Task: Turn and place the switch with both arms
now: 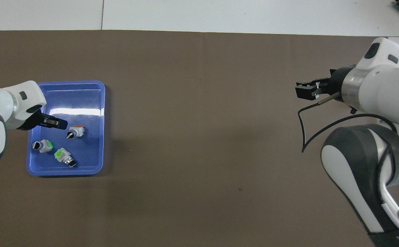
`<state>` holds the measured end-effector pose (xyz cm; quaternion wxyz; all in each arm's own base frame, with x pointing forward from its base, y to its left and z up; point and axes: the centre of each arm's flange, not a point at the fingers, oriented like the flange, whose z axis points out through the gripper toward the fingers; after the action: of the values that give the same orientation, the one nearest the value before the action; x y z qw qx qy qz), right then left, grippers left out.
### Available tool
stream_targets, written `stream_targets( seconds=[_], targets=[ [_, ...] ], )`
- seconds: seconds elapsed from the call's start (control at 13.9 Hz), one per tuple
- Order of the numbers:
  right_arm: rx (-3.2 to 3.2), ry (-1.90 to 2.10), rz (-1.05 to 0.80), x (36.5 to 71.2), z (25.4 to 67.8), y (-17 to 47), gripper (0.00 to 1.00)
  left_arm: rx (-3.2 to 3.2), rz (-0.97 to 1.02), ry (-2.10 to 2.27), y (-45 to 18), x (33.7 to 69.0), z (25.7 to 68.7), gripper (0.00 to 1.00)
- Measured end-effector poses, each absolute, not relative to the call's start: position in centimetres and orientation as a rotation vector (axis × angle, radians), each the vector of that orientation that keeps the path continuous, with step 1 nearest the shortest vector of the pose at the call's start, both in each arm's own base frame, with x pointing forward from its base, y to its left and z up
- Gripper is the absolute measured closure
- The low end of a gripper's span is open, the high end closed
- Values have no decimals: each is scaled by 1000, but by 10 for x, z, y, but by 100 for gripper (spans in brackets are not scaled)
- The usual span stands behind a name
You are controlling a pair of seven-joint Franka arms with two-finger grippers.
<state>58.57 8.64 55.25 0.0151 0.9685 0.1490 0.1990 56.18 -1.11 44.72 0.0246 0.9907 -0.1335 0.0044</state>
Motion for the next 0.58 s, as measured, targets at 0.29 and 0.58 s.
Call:
stream_targets(
  seconds=[0.29,0.58],
  targets=[
    [3070,175,428,579,598,61,0,3071,-44,-337,-36,591,538,0],
    [3079,16,275,568,627,5,0,3144,-118,-302,-64,581,598,0]
  ],
)
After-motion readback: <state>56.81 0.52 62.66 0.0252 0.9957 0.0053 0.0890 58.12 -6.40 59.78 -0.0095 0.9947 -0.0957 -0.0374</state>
